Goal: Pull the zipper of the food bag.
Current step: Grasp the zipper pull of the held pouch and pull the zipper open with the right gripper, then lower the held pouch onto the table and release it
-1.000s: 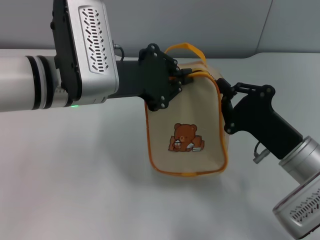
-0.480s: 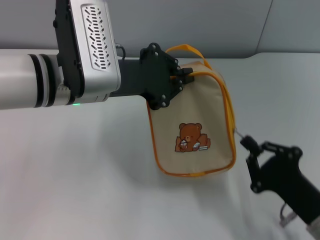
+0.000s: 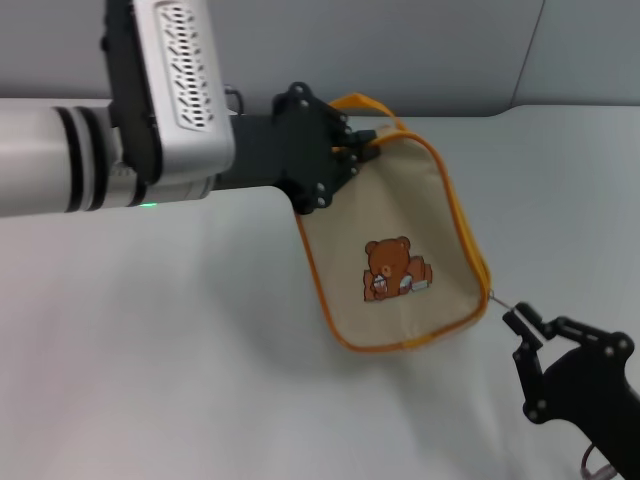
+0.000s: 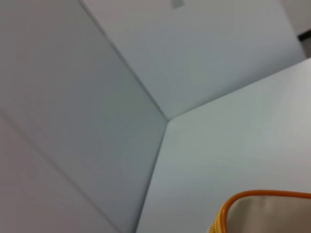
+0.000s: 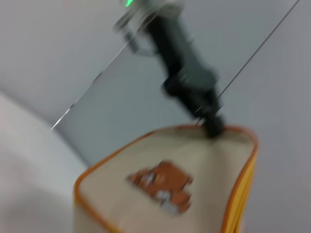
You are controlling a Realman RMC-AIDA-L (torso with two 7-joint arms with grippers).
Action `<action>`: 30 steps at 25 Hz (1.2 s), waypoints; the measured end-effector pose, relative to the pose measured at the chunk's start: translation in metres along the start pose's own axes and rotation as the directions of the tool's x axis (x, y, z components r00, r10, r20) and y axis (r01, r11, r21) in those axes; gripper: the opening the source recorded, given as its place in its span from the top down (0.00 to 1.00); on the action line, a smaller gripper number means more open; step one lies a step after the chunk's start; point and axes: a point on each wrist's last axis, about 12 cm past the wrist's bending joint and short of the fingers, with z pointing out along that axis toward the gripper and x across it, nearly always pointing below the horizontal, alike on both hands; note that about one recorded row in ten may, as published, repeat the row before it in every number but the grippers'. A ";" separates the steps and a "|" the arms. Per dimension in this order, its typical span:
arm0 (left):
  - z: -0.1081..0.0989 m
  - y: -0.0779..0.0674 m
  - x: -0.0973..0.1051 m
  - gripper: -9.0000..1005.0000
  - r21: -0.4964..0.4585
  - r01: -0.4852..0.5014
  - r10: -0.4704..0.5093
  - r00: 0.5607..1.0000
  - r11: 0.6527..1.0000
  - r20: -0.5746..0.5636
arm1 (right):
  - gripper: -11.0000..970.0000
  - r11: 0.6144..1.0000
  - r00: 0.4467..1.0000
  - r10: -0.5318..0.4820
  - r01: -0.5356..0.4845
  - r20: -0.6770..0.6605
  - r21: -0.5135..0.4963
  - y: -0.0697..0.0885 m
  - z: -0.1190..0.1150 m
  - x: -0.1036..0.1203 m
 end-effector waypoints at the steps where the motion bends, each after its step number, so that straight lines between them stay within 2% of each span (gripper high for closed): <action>1: -0.001 0.000 0.002 0.93 -0.009 0.013 -0.013 1.000 1.000 0.002 | 0.97 1.000 1.000 0.005 -0.006 0.015 0.012 -0.001 0.001 -0.002; 4: -0.014 -0.005 0.017 0.93 -0.067 0.106 -0.103 0.994 0.992 0.039 | 0.93 0.999 0.998 0.039 -0.040 0.048 0.024 -0.004 0.007 -0.004; 6: -0.025 -0.010 0.030 0.93 -0.115 0.199 -0.188 0.977 0.973 0.101 | 0.89 0.995 0.993 0.095 -0.097 0.075 0.023 -0.008 0.012 -0.006; 9: -0.034 -0.027 0.049 0.93 -0.129 0.330 -0.302 0.933 0.935 0.198 | 0.84 0.977 0.969 0.210 -0.213 0.133 0.010 -0.017 0.019 -0.008; 12: -0.039 -0.049 0.061 0.92 -0.094 0.433 -0.398 0.880 0.896 0.260 | 0.78 0.939 0.920 0.344 -0.343 0.187 -0.041 -0.034 0.024 -0.005; 14: -0.040 -0.061 0.066 0.92 -0.065 0.480 -0.446 0.851 0.875 0.278 | 0.73 0.887 0.865 0.461 -0.444 0.199 -0.128 -0.049 0.027 0.000; 15: -0.041 -0.066 0.067 0.92 -0.052 0.494 -0.461 0.841 0.868 0.282 | 0.69 0.833 0.820 0.544 -0.503 0.176 -0.232 -0.068 0.030 0.005; 16: -0.042 -0.071 0.067 0.92 -0.030 0.501 -0.472 0.833 0.865 0.289 | 0.66 0.833 0.820 0.544 -0.503 0.176 -0.232 -0.068 0.030 0.005; 17: -0.044 -0.076 0.068 0.92 -0.007 0.507 -0.482 0.824 0.862 0.297 | 0.62 0.799 0.799 0.582 -0.528 0.149 -0.289 -0.078 0.032 0.007; 19: -0.048 -0.081 0.067 0.86 0.031 0.507 -0.490 0.813 0.861 0.314 | 0.55 0.724 0.767 0.638 -0.567 0.070 -0.393 -0.097 0.036 0.008; 21: -0.052 -0.084 0.065 0.79 0.057 0.500 -0.489 0.808 0.864 0.329 | 0.33 0.659 0.752 0.659 -0.576 0.004 -0.483 -0.112 0.040 0.005; 23: -0.059 -0.085 0.064 0.73 0.069 0.491 -0.483 0.807 0.868 0.340 | 0.28 0.604 0.745 0.666 -0.570 -0.039 -0.557 -0.124 0.044 -0.001; 27: -0.075 -0.081 0.066 0.54 0.061 0.487 -0.475 0.804 0.871 0.357 | 0.18 0.564 0.750 0.657 -0.552 -0.071 -0.614 -0.139 0.046 -0.008; 30: -0.084 -0.080 0.068 0.43 0.062 0.477 -0.466 0.808 0.877 0.361 | 0.18 0.533 0.750 0.653 -0.553 -0.105 -0.640 -0.140 0.049 -0.010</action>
